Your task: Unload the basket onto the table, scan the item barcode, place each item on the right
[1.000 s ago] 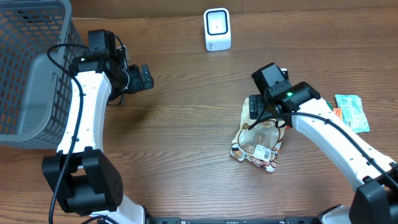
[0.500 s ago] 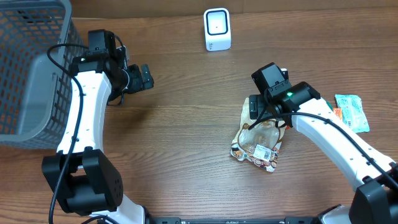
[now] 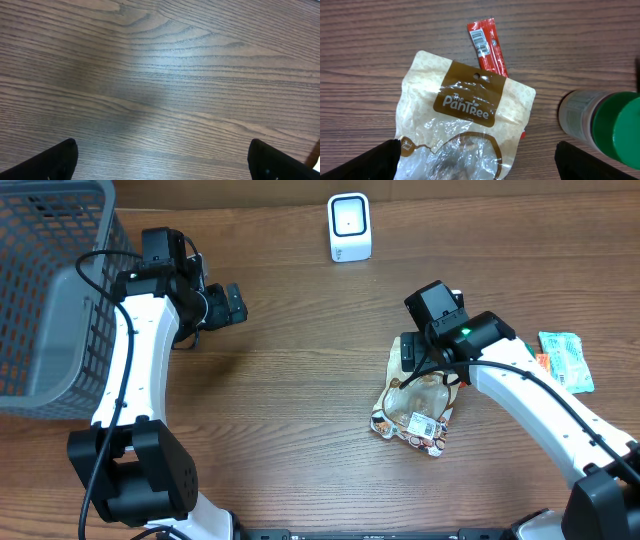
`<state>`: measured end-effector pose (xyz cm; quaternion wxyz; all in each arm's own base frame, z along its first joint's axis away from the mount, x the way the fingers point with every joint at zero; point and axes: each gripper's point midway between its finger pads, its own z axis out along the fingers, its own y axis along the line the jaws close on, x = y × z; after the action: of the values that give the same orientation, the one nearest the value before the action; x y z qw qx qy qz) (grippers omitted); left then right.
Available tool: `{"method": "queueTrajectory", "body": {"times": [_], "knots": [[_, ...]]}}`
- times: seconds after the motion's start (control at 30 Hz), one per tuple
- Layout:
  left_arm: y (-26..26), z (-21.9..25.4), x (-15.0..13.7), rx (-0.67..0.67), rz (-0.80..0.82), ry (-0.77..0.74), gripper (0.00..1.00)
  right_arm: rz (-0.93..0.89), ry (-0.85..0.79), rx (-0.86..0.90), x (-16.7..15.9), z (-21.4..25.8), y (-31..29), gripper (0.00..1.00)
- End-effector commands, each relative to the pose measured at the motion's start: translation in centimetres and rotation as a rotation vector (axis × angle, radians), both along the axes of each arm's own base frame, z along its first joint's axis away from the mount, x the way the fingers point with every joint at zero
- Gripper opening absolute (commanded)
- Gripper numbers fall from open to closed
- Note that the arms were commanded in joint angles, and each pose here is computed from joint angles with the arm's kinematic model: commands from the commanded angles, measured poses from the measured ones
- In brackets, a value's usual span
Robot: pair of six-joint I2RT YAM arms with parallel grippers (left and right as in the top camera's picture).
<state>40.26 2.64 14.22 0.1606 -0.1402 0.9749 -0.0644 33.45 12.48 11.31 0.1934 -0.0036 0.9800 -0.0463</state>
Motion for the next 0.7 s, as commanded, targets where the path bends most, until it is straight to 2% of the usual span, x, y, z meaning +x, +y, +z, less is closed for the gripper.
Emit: {"method": "queueTrajectory", "body": {"times": [0.0,0.27,0.67], "knots": [[-0.1,1.4,0.4,0.001,0.012,-0.037,1.0,-0.002,-0.107,0.045,0.3,3.8,0.0,1.0],[-0.1,1.4,0.4,0.001,0.012,-0.037,1.0,-0.003,-0.3,0.147,-1.1,11.0,-0.7,1.0],[-0.1,1.4,0.4,0.001,0.012,-0.037,1.0,-0.005,-0.656,0.333,-7.2,22.6,-3.9,1.0]]}}
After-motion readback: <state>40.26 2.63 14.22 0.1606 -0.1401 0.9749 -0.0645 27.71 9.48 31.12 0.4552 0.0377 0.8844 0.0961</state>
